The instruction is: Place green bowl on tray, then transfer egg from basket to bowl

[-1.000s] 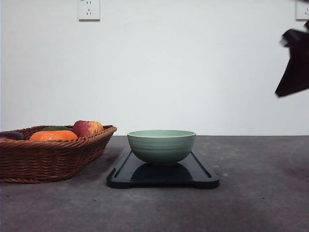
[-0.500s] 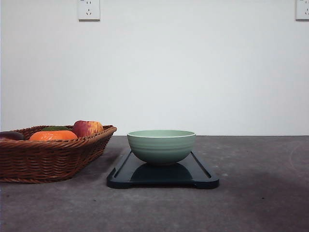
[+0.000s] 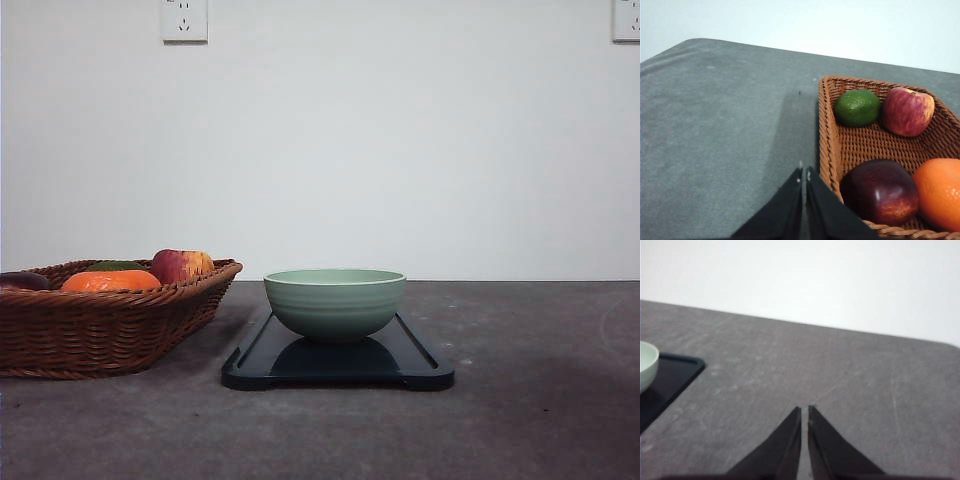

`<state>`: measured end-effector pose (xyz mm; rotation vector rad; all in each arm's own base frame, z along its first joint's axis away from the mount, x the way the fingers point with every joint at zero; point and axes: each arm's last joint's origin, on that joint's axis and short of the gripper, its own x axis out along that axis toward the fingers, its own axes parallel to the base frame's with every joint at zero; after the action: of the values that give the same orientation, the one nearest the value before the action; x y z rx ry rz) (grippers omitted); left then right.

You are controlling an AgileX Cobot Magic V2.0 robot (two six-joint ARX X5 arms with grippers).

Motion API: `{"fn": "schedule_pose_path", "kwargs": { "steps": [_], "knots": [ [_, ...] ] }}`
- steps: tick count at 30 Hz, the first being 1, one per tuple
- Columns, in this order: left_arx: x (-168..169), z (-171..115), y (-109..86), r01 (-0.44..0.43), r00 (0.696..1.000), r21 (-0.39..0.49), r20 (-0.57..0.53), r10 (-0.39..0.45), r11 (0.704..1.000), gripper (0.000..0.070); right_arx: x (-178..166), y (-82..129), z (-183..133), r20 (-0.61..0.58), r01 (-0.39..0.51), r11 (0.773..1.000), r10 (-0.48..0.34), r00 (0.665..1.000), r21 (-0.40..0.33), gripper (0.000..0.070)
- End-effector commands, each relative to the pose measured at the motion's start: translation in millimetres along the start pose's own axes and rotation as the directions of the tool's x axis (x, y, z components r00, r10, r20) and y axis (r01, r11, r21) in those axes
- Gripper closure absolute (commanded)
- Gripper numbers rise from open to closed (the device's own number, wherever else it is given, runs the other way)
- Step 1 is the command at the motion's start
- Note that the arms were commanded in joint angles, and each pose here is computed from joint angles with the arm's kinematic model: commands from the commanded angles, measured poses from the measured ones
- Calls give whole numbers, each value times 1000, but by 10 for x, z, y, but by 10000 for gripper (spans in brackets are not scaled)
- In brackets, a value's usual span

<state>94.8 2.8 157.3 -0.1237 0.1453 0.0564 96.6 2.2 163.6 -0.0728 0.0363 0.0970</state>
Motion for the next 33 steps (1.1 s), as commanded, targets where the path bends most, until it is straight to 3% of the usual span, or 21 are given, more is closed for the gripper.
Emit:
{"fn": "schedule_pose_path", "kwargs": {
  "steps": [1,33],
  "knots": [
    [19,-49,8,-5,1000,-3,-4,5,1000,700,4,-1,-14,-4,-1,1000,1,1000,30,684],
    [18,-48,8,-5,1000,-3,-4,5,1000,700,4,-2,-7,3,3,999,-3,1000,48,684]
  ]
}}
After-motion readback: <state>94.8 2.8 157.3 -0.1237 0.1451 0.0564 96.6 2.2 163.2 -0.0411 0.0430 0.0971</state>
